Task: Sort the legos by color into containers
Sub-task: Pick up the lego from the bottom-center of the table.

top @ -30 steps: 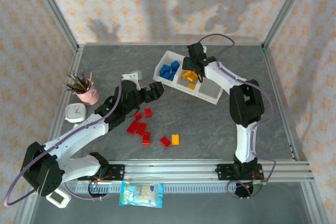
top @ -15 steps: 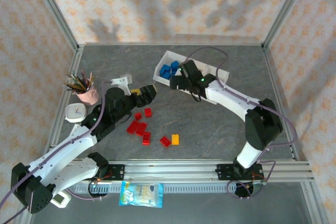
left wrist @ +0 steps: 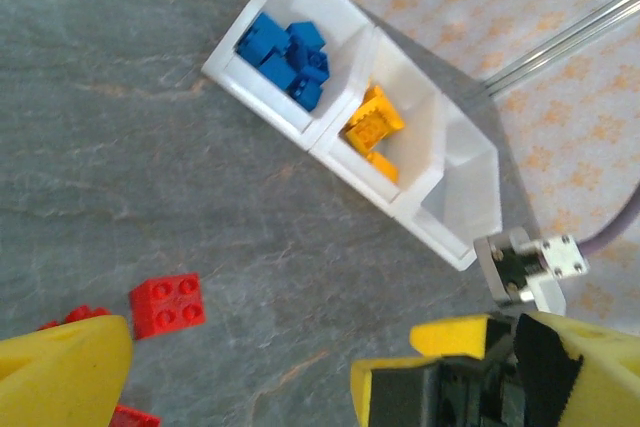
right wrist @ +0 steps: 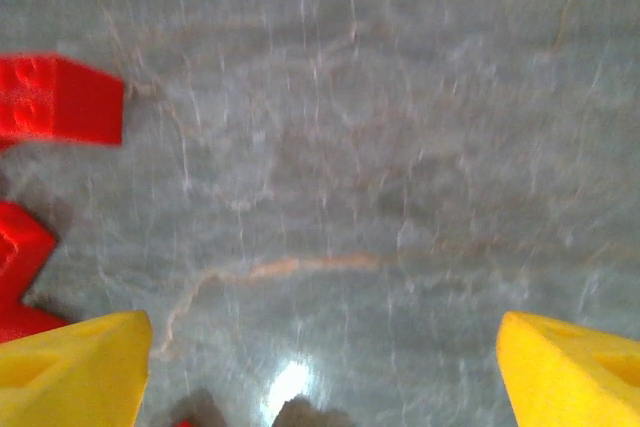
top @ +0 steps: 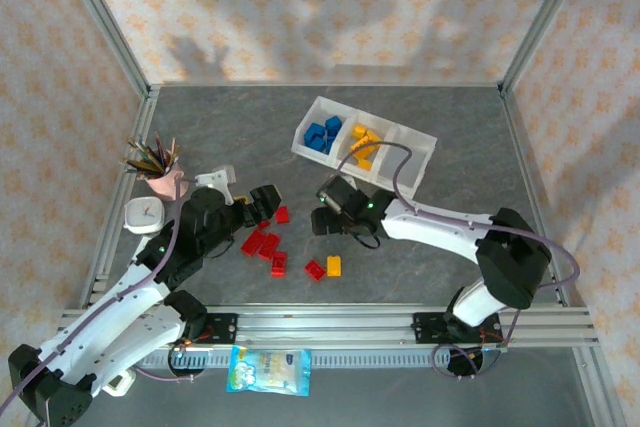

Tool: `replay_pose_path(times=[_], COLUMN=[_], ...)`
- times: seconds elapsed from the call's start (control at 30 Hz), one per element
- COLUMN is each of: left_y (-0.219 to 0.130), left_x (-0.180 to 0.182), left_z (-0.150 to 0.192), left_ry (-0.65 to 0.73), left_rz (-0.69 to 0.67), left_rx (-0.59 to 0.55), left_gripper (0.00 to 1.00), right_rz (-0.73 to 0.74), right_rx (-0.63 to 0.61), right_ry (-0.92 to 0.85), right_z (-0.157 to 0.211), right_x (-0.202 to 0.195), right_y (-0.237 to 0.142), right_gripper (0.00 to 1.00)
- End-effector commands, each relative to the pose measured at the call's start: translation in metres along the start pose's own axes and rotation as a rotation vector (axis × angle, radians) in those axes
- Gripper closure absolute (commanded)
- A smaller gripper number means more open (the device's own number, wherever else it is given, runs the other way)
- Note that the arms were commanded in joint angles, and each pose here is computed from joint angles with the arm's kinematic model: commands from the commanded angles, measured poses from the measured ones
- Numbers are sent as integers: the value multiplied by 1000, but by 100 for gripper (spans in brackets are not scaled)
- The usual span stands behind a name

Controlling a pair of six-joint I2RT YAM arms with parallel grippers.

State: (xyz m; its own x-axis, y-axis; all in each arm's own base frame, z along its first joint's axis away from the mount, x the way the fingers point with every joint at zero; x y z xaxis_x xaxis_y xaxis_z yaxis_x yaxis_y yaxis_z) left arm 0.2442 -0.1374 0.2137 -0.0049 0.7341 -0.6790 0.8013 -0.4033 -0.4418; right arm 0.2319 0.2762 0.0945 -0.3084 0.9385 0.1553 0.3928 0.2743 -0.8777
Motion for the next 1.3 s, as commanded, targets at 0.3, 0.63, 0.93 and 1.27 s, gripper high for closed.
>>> replay_pose_path(times=[0.3, 0.63, 0.93, 1.27], left_y=[4, 2, 1, 0], left_x=[29, 32, 25, 9], left_z=[26, 26, 21, 7], left_ry=[-39, -52, -53, -69], left_rz=[-66, -64, -52, -11], left_rx=[75, 59, 49, 16], left_gripper=[1, 1, 1, 1], right_rz=[48, 87, 106, 80], right_rx=[112, 134, 101, -40], right_ry=[105, 115, 117, 109], right_z=[79, 96, 93, 46], right_x=[16, 9, 5, 2], right_y=[13, 27, 29, 0], right_gripper=[23, 37, 57, 71])
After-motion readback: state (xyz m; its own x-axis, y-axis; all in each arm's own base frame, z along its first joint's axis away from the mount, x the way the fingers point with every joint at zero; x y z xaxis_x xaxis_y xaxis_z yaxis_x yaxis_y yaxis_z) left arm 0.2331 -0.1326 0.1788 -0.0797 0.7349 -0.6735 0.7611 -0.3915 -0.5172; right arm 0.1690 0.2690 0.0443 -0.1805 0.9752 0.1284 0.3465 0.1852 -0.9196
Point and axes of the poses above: each hand's point on the last joint's axis, 136 mm out from that joint toward the fingers, its own y axis out along the fingers, its own x axis along the line the jaws close on, z = x × y, the point moved 1 cm from there along -y, back along the fingers, and after that the axes turned 5 degrees about -y, right-handed, at the moved point
